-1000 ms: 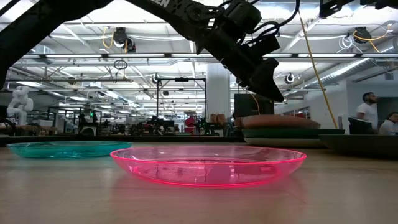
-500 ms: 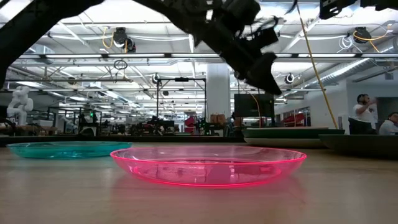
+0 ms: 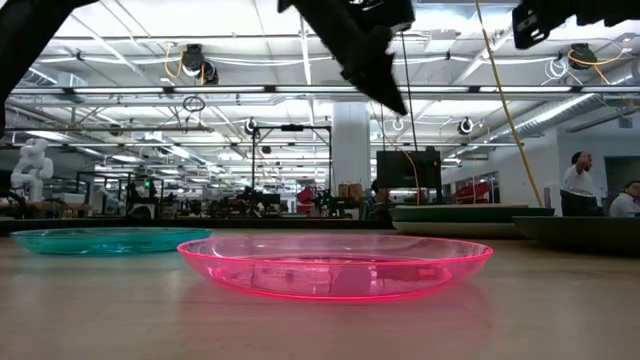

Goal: Stack plastic plates
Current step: Stack the black plate on the light pink plate

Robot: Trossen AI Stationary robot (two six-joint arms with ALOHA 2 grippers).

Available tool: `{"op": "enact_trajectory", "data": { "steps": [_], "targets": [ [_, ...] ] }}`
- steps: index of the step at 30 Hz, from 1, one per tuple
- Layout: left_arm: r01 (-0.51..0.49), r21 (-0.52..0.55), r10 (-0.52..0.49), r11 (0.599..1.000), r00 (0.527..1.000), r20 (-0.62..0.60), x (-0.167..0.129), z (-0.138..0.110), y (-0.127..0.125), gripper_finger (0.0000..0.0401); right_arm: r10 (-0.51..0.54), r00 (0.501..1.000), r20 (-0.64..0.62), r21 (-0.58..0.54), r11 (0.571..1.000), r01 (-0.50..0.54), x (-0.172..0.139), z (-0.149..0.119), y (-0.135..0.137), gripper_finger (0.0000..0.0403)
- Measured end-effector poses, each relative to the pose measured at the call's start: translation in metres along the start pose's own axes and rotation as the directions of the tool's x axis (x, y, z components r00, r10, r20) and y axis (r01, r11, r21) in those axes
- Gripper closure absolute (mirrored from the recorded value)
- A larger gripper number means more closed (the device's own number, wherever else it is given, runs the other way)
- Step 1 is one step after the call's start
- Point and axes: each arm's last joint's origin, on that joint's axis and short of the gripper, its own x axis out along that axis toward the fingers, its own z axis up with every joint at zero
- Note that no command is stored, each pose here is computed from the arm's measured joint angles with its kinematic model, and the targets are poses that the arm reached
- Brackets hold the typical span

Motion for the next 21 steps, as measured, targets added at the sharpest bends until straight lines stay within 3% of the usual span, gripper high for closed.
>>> {"op": "enact_trajectory", "data": {
  "steps": [3, 5, 9, 17, 21],
  "targets": [
    [0.030, 0.010, -0.029, 0.999, 0.997, -0.077, -0.010, -0.006, -0.002, 0.0320, -0.080, 0.996, -0.034, 0.055, 0.995, 0.082, 0.003, -0.003, -0.002, 0.0316],
    [0.059, -0.010, -0.060, 0.998, 0.986, -0.155, -0.017, -0.015, -0.001, 0.0320, -0.103, 0.993, -0.066, 0.086, 0.990, 0.109, 0.006, -0.006, -0.003, 0.0316],
    [0.064, -0.032, -0.069, 0.997, 0.977, -0.201, -0.030, -0.025, 0.002, 0.0321, -0.107, 0.986, -0.125, 0.154, 0.980, 0.126, 0.016, -0.011, -0.004, 0.0316],
    [0.040, -0.117, -0.057, 0.992, 0.988, -0.147, -0.073, -0.062, -0.006, 0.0320, -0.104, 0.952, -0.288, 0.298, 0.935, 0.192, 0.041, -0.029, -0.005, 0.0316],
    [0.015, -0.150, -0.020, 0.989, 0.999, -0.035, -0.095, -0.080, -0.017, 0.0320, -0.122, 0.941, -0.316, 0.347, 0.908, 0.234, 0.053, -0.034, -0.006, 0.0316]
  ]
}}
